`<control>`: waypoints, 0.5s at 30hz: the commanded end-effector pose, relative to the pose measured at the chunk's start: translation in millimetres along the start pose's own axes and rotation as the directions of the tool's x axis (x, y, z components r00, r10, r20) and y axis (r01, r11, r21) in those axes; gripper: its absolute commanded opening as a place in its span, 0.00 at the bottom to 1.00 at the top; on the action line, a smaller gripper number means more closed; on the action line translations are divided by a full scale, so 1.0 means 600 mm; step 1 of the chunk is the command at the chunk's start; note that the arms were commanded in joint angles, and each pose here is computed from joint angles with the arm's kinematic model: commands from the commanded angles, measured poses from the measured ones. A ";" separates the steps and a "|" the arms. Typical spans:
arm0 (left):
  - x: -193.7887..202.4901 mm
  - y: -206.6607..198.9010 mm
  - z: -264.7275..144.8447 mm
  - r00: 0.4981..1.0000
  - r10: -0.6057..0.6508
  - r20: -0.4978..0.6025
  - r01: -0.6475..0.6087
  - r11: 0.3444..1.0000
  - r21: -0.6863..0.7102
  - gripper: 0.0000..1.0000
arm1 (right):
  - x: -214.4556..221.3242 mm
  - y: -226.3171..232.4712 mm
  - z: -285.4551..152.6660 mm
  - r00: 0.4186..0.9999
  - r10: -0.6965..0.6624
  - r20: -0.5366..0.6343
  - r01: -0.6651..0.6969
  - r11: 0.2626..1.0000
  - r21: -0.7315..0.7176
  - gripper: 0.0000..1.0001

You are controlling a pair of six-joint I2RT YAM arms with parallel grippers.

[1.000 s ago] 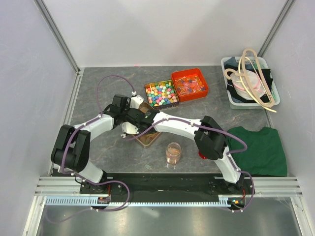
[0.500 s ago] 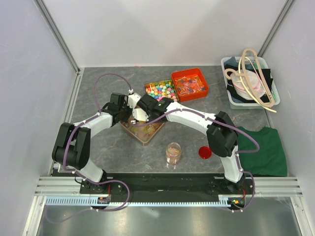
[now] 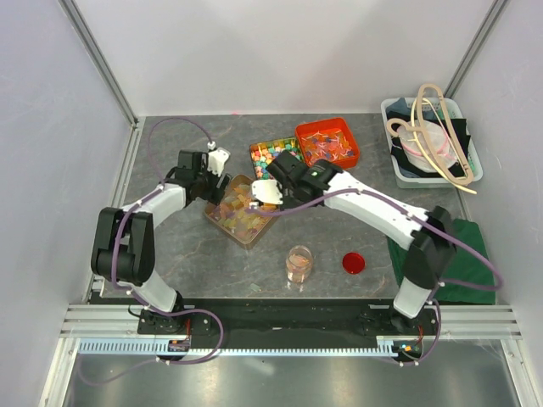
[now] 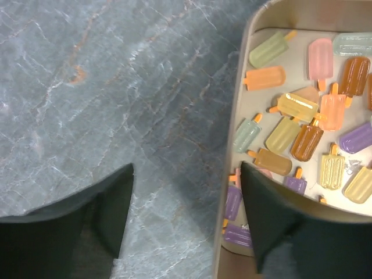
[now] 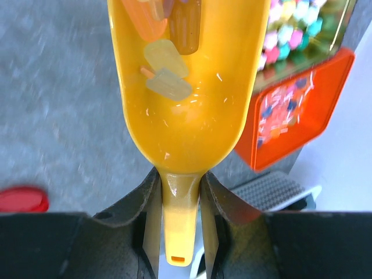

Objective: Pack the candies
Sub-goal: Scoop the fake candies from the storage box, then place the fake candies in the packing bottle.

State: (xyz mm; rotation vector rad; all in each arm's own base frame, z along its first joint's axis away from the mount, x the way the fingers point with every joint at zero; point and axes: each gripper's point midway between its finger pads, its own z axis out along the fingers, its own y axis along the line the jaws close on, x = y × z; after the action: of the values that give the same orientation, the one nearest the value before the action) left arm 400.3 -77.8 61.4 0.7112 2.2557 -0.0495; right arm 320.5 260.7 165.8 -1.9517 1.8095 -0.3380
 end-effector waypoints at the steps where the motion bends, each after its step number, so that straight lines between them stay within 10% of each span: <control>1: -0.031 0.006 -0.009 0.996 -0.077 0.036 0.074 0.994 0.076 0.85 | 0.037 0.027 -0.075 1.000 -0.014 0.024 0.014 1.000 -0.021 0.00; 15: -0.053 0.038 -0.129 0.986 -0.163 0.029 0.153 0.966 0.210 0.98 | 0.183 0.113 -0.183 0.986 -0.126 -0.113 0.124 0.992 -0.025 0.00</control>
State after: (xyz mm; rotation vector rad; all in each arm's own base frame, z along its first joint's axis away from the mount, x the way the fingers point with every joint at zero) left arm 397.9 -53.8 108.7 0.6103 2.3080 -0.2965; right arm 233.9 155.6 212.0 -2.0242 1.7920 -0.3916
